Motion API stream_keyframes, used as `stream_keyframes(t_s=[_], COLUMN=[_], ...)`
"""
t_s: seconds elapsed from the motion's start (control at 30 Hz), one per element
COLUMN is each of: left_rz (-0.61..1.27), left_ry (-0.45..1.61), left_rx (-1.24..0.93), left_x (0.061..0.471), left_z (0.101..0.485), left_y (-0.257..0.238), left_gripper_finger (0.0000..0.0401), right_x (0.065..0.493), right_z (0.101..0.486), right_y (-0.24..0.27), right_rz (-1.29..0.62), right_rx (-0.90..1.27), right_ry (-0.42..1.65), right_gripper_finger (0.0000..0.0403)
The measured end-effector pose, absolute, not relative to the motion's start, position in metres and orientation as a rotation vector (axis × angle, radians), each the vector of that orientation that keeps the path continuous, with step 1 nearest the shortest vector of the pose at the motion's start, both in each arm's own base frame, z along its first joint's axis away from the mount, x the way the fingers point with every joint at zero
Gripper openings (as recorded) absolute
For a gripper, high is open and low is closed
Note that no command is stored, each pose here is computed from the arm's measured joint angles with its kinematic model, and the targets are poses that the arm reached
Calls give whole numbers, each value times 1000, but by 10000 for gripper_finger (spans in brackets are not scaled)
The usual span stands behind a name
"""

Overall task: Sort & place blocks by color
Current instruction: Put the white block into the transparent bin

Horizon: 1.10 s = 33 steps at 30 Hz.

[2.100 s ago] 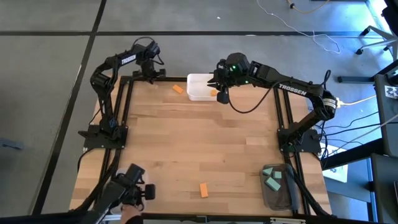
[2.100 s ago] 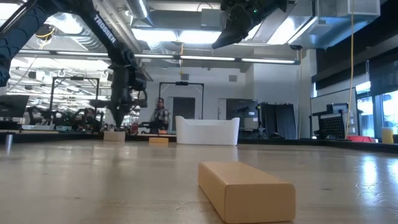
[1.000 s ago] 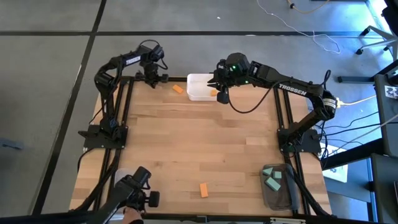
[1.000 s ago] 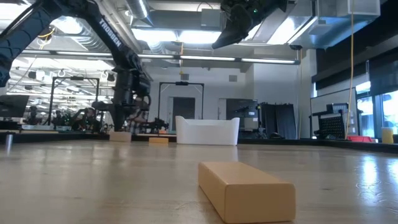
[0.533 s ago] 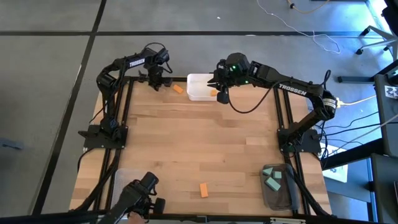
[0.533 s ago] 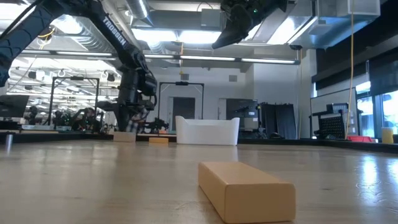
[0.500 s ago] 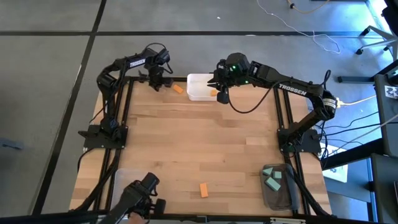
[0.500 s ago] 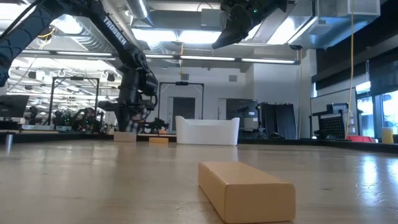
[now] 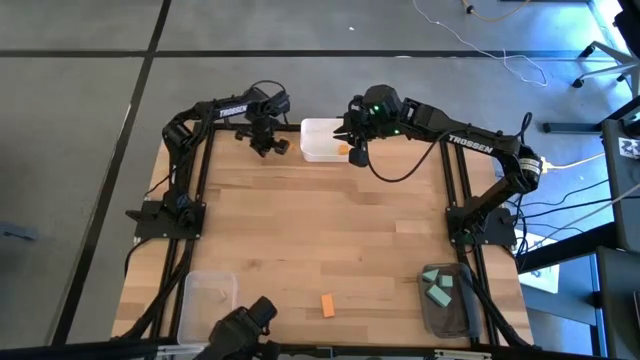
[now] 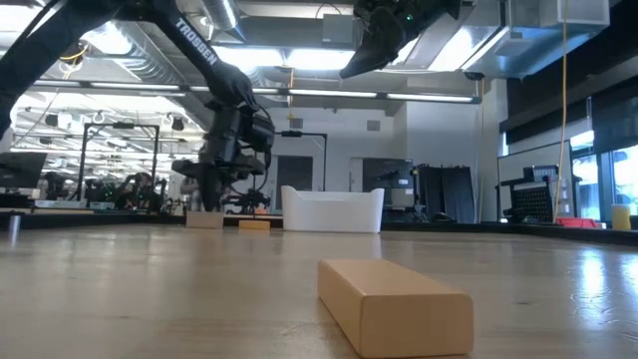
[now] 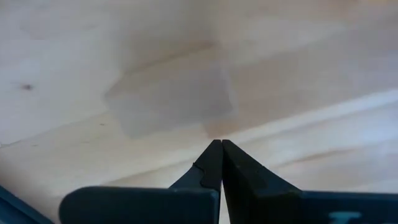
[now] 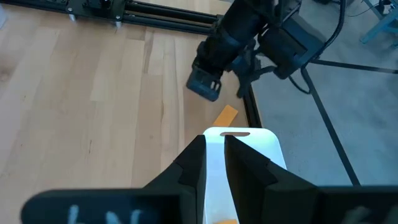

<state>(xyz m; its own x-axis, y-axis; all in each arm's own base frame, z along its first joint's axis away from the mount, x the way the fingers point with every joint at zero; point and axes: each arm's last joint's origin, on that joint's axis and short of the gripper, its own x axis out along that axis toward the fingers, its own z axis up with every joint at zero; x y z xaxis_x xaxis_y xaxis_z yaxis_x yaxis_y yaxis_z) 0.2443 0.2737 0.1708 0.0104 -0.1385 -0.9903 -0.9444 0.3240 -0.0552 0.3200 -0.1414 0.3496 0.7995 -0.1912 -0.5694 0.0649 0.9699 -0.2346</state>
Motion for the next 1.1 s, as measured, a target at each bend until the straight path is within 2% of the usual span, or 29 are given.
stream_keyframes(t_s=[0.1,0.2,0.47,0.8,1.1], left_rz=[847,919,1104,1019,1068], left_ry=[1445,1467,1332,1270,1221], left_rx=[-1020,-954,-1048,-1136,-1099], left_x=[252,252,240,243,240], left_z=[171,171,171,171,180], left_y=[266,266,285,288,300], left_gripper_finger=[0,0,0,0,0], right_x=[320,320,320,320,320], right_z=[350,350,350,350,350], right_y=[-141,-141,-141,-141,-141], right_rz=[-138,-139,-140,-140,-141], right_rx=[-208,-207,-204,-202,-201], right_ry=[631,631,631,630,630], right_gripper_finger=[60,60,60,60,60])
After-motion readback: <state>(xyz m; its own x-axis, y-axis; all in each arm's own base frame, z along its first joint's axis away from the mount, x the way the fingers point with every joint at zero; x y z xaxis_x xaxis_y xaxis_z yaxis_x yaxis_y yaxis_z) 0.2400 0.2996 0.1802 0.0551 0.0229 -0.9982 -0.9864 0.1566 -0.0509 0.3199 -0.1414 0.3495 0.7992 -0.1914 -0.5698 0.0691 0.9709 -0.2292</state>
